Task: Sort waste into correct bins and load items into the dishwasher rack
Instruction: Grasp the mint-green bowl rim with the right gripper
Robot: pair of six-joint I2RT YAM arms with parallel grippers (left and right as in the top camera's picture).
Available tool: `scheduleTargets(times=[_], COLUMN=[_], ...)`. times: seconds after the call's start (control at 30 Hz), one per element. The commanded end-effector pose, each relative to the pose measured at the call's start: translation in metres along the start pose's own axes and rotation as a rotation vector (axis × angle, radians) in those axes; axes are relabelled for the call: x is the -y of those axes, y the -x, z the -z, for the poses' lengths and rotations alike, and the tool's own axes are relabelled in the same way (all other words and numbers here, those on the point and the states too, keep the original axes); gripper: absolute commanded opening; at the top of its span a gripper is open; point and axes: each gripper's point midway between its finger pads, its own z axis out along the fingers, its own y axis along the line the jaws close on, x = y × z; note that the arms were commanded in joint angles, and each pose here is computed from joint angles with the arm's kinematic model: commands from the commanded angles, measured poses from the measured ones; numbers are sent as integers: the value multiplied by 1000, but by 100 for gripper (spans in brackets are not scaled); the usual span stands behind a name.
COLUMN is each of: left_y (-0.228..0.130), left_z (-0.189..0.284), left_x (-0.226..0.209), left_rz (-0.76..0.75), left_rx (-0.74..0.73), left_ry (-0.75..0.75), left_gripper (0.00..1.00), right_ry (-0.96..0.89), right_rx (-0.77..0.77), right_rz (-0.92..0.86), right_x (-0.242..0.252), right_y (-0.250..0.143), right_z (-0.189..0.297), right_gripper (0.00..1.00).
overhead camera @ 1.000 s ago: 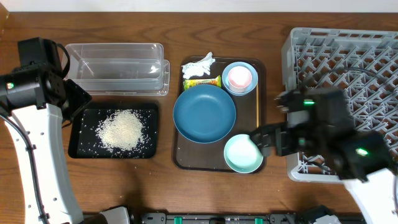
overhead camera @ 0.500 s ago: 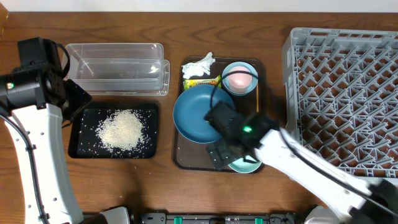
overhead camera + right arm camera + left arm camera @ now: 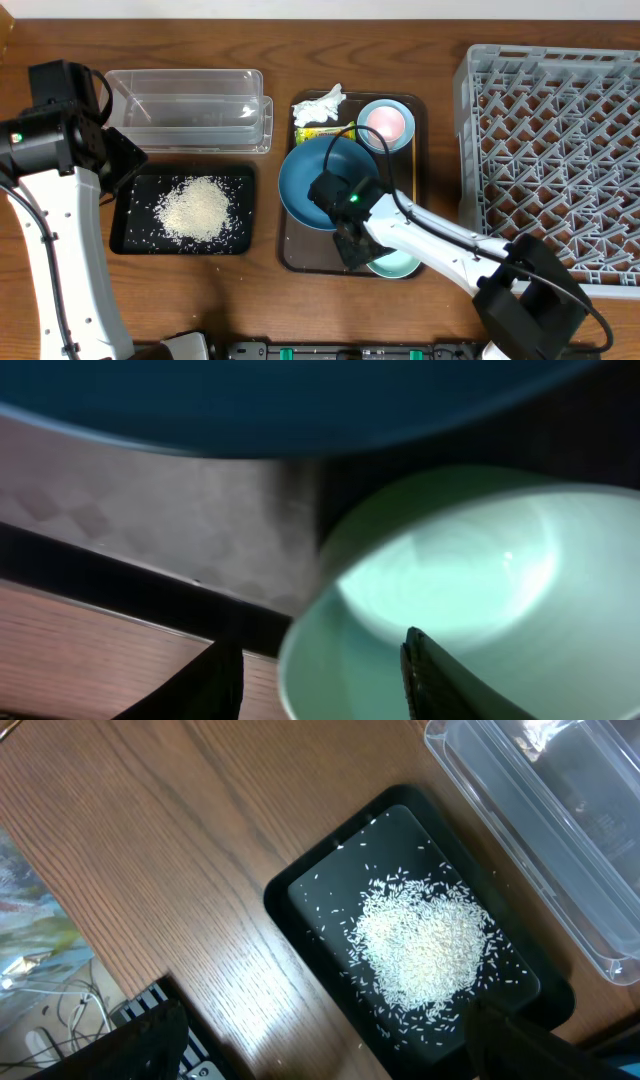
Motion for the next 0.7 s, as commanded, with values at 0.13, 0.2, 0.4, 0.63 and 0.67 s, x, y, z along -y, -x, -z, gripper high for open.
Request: scheduleTargets(times=[0.13,0.2,0.4,0.63,0.67], left_y=[1,1,1,1,1], left_z=[2,2,2,2,2], left_x=[-5,-5,-5,-5,-5], left_rz=[7,7,7,7,7], left_rx=[12,12,12,12,12], left_ry=[13,13,13,13,13], left_gripper=[90,90,90,90,90], right_ry=[3,0,-38,-43,-43], right_rx=[28,24,27,25,25], right_rz=[14,18,13,-4,-4], right_x=[-22,-23,-15,-14,-13], right_y=[-1,-2,-4,-6,-6], right_z=[-4,-4,-13,-16,-16], right_gripper=[38,43,43,20,17])
